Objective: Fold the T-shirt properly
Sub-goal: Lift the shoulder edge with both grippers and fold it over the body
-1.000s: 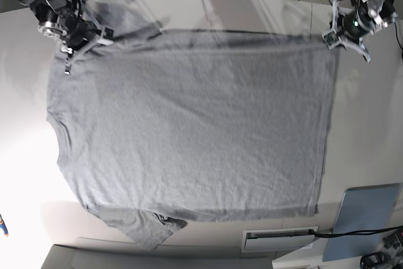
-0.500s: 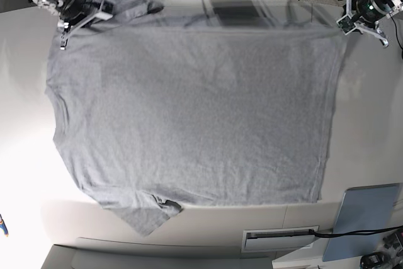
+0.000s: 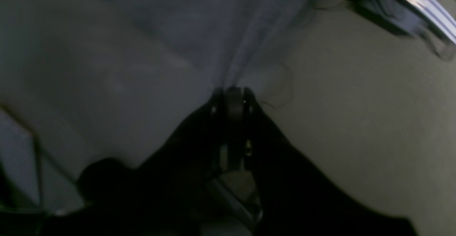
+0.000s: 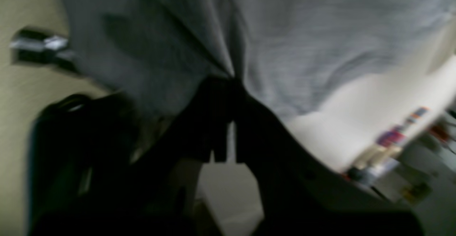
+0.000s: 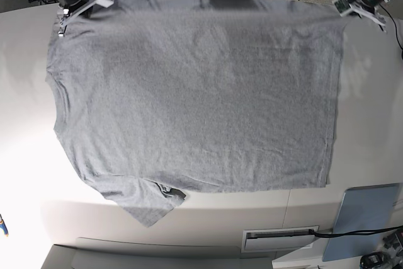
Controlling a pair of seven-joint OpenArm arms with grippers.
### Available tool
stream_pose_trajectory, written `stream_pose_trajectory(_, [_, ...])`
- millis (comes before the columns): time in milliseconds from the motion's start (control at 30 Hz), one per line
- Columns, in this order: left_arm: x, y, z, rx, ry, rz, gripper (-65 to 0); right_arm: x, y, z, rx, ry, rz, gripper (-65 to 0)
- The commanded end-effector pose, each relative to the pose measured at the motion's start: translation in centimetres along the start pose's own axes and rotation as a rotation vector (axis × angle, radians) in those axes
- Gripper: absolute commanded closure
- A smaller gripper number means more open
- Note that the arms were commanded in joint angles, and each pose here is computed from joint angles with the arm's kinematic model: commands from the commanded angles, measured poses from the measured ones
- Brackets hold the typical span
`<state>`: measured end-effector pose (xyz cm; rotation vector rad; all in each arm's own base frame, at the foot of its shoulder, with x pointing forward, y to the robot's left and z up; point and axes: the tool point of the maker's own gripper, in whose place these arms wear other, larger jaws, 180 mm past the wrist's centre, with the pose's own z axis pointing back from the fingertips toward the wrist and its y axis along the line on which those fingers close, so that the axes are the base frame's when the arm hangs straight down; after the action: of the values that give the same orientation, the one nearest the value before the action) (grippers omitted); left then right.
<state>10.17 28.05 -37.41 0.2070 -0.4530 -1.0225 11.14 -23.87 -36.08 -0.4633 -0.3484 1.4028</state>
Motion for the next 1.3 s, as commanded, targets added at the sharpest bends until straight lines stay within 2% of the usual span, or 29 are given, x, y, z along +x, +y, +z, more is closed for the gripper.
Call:
stream_pose_trajectory(0, [0.1, 1.4, 0.3, 0.054, 0.005, -0.011, 0.0, -0.2, -1.9, 0.3, -0.076, 0.01, 0.024, 0.0])
stream_pose_trajectory(133, [1.4, 3.4, 0.1, 0.12, -0.047, 0.044, 0.0, 0.1, -5.9, 0.1, -0.225, 0.004, 0.02, 0.0])
stream_pose_trajectory(300, [3.1, 5.5, -0.3, 0.159, -0.12, 0.099, 0.0, 1.3, -9.3, -0.1, -0.31, -0.05, -0.007, 0.0])
stream_pose_trajectory(500, [3.2, 7.7, -1.2, 0.202, -0.142, 0.151, 0.0, 2.5, -11.6, -0.4, -0.35, -0.128, -0.046, 0.0])
stream_pose_trajectory(633, [4.3, 8.2, -1.8, 0.209, -0.217, 0.199, 0.0, 2.1, -12.6, -1.8, -0.346, -0.139, -0.082, 0.0])
stream_pose_trajectory(733, [5.2, 7.9, -2.6, 0.179, -0.274, 0.223, 0.0, 2.2, -13.0, -3.0, -0.343, -0.135, -0.079, 0.0])
stream_pose_trajectory(967, [5.3, 9.9, -3.8, 0.211, -0.301, 0.295, 0.0, 3.2, -13.6, -6.0, -0.325, -0.138, -0.033, 0.0])
stream_pose_trajectory(1100, [6.2, 9.5, -4.7, 0.175, -0.317, 0.291, 0.0, 3.9, -15.1, -7.0, -0.353, -0.137, -0.026, 0.0])
stream_pose_trajectory(1267, [8.0, 8.4, -6.3, 0.131, -0.312, 0.226, 0.0, 4.6, -16.9, -7.3, -0.387, -0.14, -0.025, 0.0])
